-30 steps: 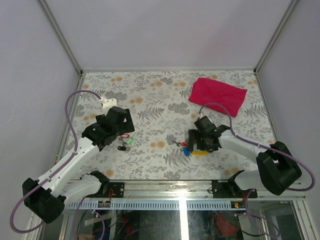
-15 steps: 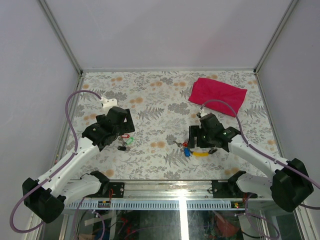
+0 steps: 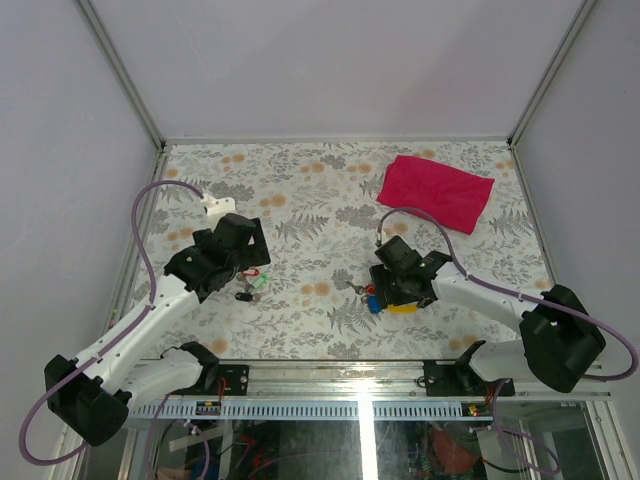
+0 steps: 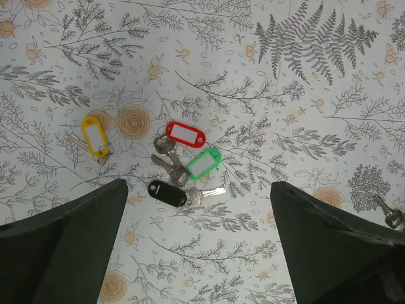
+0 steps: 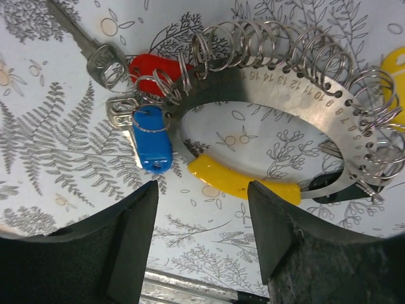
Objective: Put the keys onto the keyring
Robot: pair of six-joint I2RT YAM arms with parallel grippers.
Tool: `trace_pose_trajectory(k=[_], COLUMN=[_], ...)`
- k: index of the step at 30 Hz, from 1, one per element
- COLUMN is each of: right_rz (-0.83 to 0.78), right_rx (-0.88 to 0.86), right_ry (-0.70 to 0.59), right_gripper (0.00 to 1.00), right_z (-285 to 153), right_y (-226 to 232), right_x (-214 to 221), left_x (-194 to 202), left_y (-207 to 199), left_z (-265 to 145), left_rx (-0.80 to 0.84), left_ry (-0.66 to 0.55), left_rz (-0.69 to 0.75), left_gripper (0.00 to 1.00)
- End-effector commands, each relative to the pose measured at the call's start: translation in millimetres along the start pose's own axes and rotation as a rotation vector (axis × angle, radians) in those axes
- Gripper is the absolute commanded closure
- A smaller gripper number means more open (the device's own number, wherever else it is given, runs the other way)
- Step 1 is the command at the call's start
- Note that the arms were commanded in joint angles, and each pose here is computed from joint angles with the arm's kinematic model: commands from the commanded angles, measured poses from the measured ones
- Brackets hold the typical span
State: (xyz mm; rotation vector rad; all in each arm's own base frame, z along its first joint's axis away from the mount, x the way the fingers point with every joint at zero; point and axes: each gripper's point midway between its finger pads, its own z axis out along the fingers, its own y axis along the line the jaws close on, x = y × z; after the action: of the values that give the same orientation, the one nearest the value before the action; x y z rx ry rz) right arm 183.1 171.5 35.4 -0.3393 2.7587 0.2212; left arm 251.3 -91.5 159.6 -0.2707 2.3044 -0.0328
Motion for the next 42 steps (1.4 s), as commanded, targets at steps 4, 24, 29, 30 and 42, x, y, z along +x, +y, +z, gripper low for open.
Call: trace_pose_trajectory(k=[4, 24, 29, 30, 42], right_rz=[-0.097, -0.165, -0.158, -0.156, -0.073], right_rx=[0.093, 0.159, 0.129, 0.124, 0.111], right_ry=[-0.019, 0.010, 0.005, 0.004, -0.080], right_gripper=[0.36, 0.41, 0.38, 0.37, 0.29], right_z=[1, 22, 27, 28, 45], right_y=[1, 3, 11, 12, 30], right_x=[-13, -9, -11, -12, -40], left_x=[-5, -4, -4, -4, -4], left_y=[-3, -4, -3, -3, -4], left_z=[2, 1, 2, 2, 2], left_rx=[-0.003, -0.001, -0.004, -0.004, -0.006], left_ry=[-0.022, -0.022, -0.021, -0.020, -0.021], left_rz=[-0.006, -0.002, 0.000, 0.000, 0.003], left_gripper=[0.00, 0.00, 0.00, 0.00, 0.00])
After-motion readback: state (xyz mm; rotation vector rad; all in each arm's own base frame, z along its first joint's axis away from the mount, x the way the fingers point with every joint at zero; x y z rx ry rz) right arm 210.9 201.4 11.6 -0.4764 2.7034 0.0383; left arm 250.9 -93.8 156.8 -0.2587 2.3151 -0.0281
